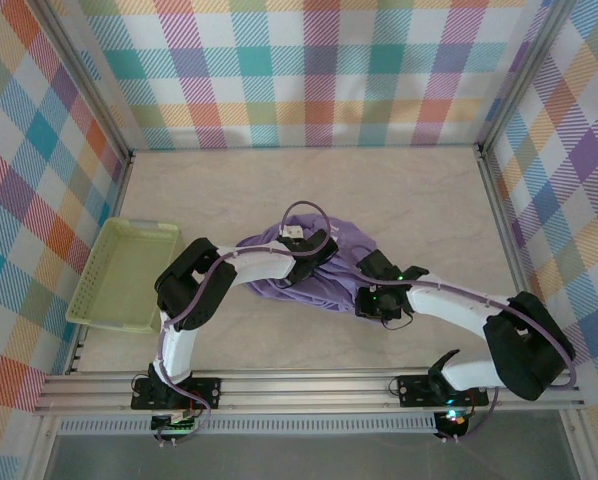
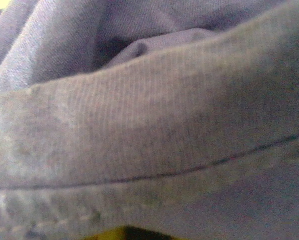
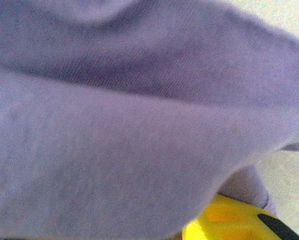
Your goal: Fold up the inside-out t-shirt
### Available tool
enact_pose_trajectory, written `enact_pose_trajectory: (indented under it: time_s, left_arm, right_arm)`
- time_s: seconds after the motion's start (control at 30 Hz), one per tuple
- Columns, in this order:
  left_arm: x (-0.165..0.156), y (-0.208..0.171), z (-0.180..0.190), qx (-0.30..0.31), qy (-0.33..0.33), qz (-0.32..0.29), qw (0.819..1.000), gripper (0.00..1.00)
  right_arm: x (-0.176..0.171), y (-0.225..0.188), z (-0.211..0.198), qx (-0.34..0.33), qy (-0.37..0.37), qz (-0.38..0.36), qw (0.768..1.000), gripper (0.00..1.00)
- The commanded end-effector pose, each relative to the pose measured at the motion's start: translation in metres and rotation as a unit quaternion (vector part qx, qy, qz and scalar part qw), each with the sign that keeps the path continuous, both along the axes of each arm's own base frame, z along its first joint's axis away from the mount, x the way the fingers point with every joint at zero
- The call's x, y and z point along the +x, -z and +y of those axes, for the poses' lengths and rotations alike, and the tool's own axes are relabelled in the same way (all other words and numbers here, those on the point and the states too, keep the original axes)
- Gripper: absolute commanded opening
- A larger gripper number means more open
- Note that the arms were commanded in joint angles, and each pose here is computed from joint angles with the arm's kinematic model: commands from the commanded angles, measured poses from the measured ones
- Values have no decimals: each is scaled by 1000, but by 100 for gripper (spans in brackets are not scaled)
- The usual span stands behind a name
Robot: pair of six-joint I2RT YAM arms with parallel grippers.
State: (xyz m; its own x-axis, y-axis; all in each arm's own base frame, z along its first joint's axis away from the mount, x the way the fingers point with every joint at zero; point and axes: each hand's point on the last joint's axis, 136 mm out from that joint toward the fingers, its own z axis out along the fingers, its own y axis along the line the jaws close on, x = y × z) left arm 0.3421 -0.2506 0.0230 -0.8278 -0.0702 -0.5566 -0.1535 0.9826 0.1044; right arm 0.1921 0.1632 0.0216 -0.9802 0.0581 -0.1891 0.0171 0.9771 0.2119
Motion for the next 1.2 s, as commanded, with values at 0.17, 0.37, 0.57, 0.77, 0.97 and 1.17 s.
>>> enact_pose_trajectory:
  time_s: [0.17, 0.37, 0.57, 0.77, 0.97, 1.17]
  left_arm:
    - [-17, 15, 8, 17, 6, 43, 999, 27]
    - [-18, 16, 9, 19, 6, 43, 999, 27]
    - [-17, 17, 9, 20, 5, 44, 999, 27]
    - [-17, 19, 10, 23, 4, 46, 999, 27]
    - [-18, 19, 8, 18, 6, 48, 999, 27]
    - [-19, 17, 11, 21, 5, 46, 999, 27]
  right_arm:
    - [-1, 7, -18, -57, 17, -2, 998, 28]
    - [6, -7, -15, -55, 4, -26, 998, 11]
    - [-4, -13, -20, -62, -3, -37, 997, 0]
    - [-9, -22, -22, -39, -1, -61, 997, 0]
    - [4, -22, -8, -25, -12, -73, 997, 3]
    - [11, -19, 0, -27, -14, -64, 997, 0]
